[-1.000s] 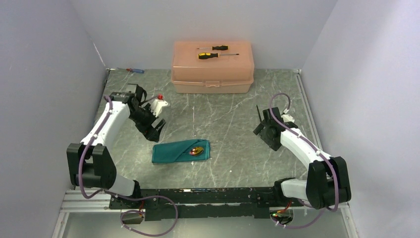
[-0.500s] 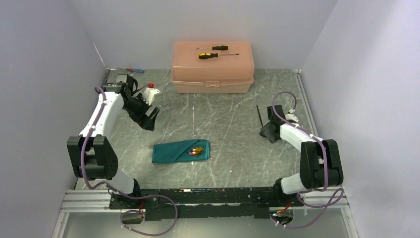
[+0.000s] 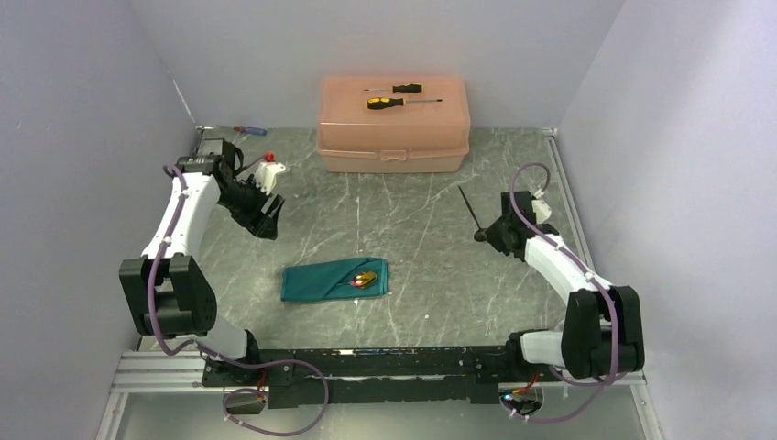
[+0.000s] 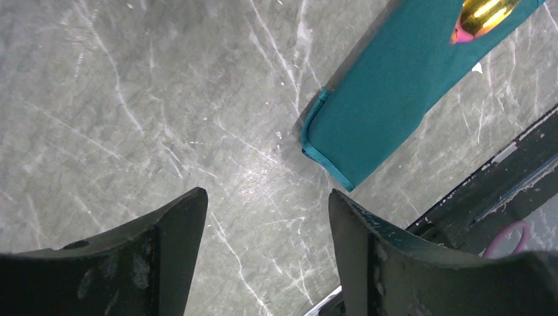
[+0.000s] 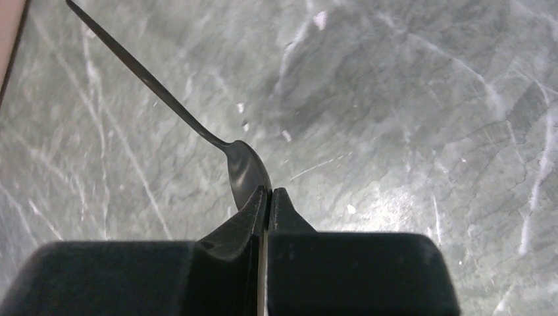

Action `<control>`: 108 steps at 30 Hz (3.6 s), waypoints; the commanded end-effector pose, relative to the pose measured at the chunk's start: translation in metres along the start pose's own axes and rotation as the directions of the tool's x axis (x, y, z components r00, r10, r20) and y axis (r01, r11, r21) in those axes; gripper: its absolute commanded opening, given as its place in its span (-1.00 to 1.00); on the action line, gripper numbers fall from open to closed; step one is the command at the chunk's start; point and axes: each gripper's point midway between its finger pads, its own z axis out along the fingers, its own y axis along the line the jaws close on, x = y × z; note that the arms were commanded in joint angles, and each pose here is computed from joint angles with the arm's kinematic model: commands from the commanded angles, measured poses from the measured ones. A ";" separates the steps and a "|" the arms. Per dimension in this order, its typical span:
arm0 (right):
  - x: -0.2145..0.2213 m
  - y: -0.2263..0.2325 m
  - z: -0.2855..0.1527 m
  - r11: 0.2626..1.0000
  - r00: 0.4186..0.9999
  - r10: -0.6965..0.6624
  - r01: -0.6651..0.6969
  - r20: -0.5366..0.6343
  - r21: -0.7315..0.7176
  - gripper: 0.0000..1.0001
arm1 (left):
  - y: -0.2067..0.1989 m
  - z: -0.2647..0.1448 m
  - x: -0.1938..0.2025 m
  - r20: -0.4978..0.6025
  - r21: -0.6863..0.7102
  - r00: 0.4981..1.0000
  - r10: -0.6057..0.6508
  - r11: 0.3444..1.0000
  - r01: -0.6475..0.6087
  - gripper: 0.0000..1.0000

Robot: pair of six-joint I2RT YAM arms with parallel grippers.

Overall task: Fold the napkin into a case and place the utensils inside
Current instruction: Pick up the spoon from the center of the board, then insert the spoon into the folded napkin.

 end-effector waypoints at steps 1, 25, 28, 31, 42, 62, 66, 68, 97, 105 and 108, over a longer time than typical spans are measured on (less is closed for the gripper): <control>0.001 0.042 -0.043 0.966 0.979 -0.202 0.196 -0.022 -0.169 -1.00 | -0.012 0.008 0.014 -0.008 0.070 0.999 -0.049 0.996 0.050 0.40; 0.128 0.043 -0.150 0.515 0.522 -0.833 0.604 -0.187 -0.608 -1.00 | -0.045 0.077 0.095 -0.138 0.273 0.982 -0.127 0.949 0.161 0.07; 0.138 0.047 -0.153 0.483 0.483 -0.855 0.612 -0.188 -0.626 -1.00 | -0.044 0.086 0.098 -0.151 0.272 0.982 -0.115 0.950 0.153 0.01; 0.143 0.049 -0.151 0.466 0.450 -0.871 0.630 -0.197 -0.622 -1.00 | -0.045 0.091 0.099 -0.159 0.275 0.982 -0.106 0.950 0.147 -0.06; 0.147 0.068 -0.137 0.432 0.384 -0.899 0.703 -0.210 -0.565 -1.00 | -0.049 0.088 0.089 -0.150 0.278 0.985 -0.085 0.953 0.124 -0.15; 0.163 0.094 -0.128 0.378 0.315 -0.926 0.746 -0.210 -0.548 -1.00 | -0.043 0.096 0.095 -0.156 0.215 0.988 -0.017 0.975 0.051 -0.35; 0.166 0.093 -0.124 0.367 0.295 -0.930 0.756 -0.219 -0.542 -1.00 | -0.044 0.100 0.095 -0.169 0.214 0.986 -0.008 0.976 0.044 -0.38; 0.167 0.094 -0.123 0.365 0.292 -0.931 0.757 -0.220 -0.542 -1.00 | -0.044 0.102 0.095 -0.170 0.206 0.985 0.000 0.978 0.036 -0.38; 0.210 0.141 -0.115 0.306 0.262 -0.951 0.710 -0.166 -0.634 -1.00 | -0.042 0.117 0.107 -0.227 0.172 0.973 0.050 0.985 -0.011 -0.39; 0.230 0.150 -0.107 0.292 0.235 -0.956 0.697 -0.176 -0.655 -1.00 | -0.041 0.116 0.105 -0.219 0.174 0.974 0.057 0.985 -0.019 -0.41; 0.237 0.152 -0.103 0.283 0.221 -0.959 0.695 -0.178 -0.661 -1.00 | -0.041 0.116 0.104 -0.221 0.175 0.974 0.057 0.984 -0.018 -0.41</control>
